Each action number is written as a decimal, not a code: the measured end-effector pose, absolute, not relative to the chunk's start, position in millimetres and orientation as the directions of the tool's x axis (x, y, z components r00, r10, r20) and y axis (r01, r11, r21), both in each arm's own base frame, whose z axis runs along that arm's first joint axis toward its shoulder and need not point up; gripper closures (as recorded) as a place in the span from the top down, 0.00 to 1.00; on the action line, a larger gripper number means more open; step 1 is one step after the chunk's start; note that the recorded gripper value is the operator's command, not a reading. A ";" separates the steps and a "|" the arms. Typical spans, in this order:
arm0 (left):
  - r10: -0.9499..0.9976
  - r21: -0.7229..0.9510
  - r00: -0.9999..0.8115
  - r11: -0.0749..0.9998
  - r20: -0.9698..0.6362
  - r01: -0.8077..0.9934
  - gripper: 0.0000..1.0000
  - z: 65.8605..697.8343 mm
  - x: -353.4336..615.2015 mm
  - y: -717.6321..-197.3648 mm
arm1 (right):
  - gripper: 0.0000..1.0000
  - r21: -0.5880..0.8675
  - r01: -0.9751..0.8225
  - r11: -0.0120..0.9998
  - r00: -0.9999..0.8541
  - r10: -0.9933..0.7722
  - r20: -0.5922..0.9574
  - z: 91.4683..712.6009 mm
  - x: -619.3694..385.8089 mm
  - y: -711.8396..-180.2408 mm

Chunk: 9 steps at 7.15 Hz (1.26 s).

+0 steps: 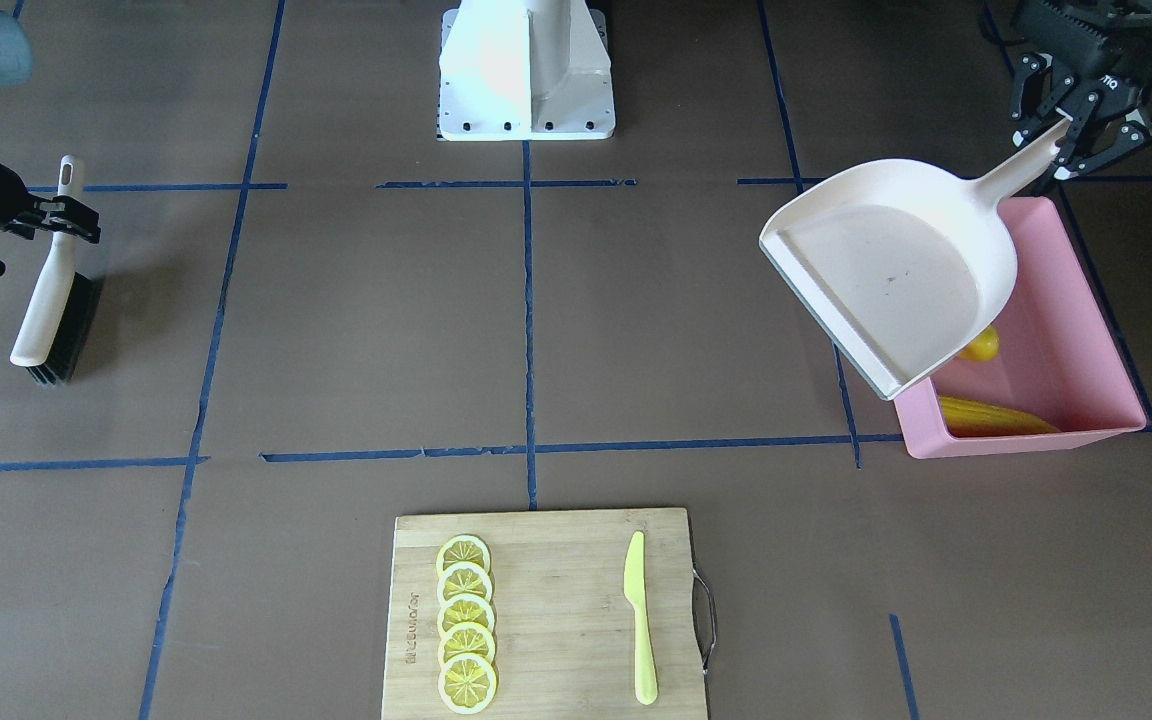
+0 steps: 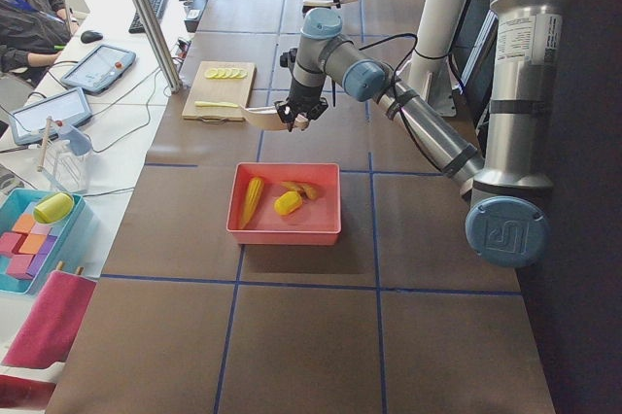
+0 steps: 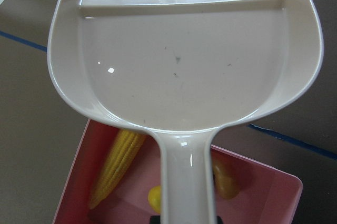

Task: Sweep and dump trash into bin
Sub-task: 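Set the brush down with the right gripper while the left lowers the dustpan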

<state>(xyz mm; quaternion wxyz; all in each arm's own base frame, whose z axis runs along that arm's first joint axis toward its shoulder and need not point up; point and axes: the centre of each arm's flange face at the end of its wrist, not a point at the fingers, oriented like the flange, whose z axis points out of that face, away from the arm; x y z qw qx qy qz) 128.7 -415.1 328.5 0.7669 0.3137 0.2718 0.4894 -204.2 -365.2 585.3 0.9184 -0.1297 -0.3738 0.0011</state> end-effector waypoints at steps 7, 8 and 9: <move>0.985 0.760 0.148 0.164 -0.090 -0.629 0.00 323.8 242.7 -401.1 | 1.00 -0.046 -0.046 0.998 0.735 0.065 0.675 564.0 -84.4 -423.3; 0.991 0.777 0.111 0.127 -0.074 -0.617 0.00 317.6 265.5 -400.9 | 1.00 -0.020 -0.006 1.000 0.749 0.018 0.663 557.5 -70.0 -438.6; 0.995 0.798 0.084 0.093 -0.054 -0.595 0.00 316.6 289.4 -405.9 | 1.00 0.005 0.042 0.999 0.758 -0.035 0.651 550.6 -54.1 -453.1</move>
